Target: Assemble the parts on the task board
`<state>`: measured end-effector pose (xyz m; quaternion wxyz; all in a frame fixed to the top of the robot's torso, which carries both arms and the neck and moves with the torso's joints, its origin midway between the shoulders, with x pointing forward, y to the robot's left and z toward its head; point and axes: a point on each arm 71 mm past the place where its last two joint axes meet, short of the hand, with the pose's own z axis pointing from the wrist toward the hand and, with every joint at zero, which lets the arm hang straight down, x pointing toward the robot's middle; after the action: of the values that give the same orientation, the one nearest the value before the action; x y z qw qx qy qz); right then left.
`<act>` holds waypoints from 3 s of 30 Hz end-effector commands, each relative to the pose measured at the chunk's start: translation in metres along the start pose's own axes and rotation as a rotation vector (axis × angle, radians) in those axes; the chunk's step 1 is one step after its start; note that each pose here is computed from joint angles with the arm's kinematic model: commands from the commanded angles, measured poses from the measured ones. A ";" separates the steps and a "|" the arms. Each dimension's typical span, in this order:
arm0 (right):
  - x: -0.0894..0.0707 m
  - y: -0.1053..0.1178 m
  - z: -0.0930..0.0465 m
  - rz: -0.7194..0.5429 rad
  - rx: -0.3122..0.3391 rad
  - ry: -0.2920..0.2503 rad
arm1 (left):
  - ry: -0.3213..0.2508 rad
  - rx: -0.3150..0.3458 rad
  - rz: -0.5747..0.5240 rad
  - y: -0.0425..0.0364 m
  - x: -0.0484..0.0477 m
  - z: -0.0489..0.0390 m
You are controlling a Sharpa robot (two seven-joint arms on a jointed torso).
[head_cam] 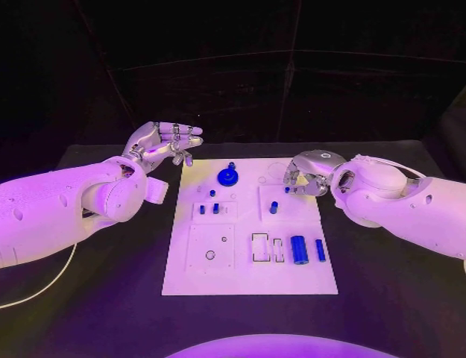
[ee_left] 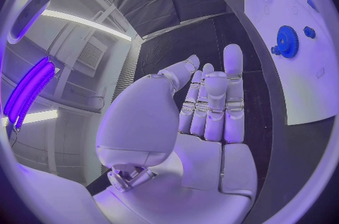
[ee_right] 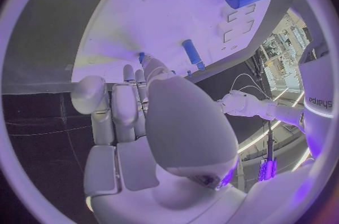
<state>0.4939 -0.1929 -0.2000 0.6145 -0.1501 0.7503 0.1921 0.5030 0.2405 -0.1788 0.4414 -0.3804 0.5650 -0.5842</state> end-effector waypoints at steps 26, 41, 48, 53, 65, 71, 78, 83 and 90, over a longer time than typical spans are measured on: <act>0.017 0.006 0.006 -0.007 0.006 0.024 | 0.001 0.006 -0.032 -0.0006 -0.0016 0.0012; 0.011 0.009 0.002 -0.003 0.006 -0.072 | -0.010 0.001 -0.027 0.0002 -0.0055 0.0013; 0.006 0.008 -0.005 0.009 0.005 -0.117 | -0.019 -0.001 -0.022 0.0006 -0.0084 0.0013; 0.003 0.009 -0.011 0.026 0.002 -0.139 | -0.024 -0.003 -0.020 0.0011 -0.0103 0.0016; -0.011 0.024 -0.033 0.079 -0.031 -0.164 | -0.027 -0.007 -0.018 0.0015 -0.0119 0.0018; -0.018 0.051 -0.039 0.111 -0.105 -0.181 | -0.019 -0.009 -0.021 0.0017 -0.0088 0.0032; -0.019 0.083 -0.032 0.140 -0.189 -0.178 | -0.003 -0.012 -0.027 0.0022 -0.0016 0.0071; -0.017 0.107 -0.025 0.150 -0.246 -0.158 | 0.010 -0.013 -0.032 0.0024 0.0049 0.0104; 0.000 0.131 -0.017 0.151 -0.294 -0.107 | 0.015 -0.015 -0.033 0.0026 0.0089 0.0128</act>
<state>0.4207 -0.0883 -0.1806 0.6174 -0.1579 0.6855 0.3520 0.5121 0.2298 -0.1823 0.4299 -0.3891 0.5661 -0.5860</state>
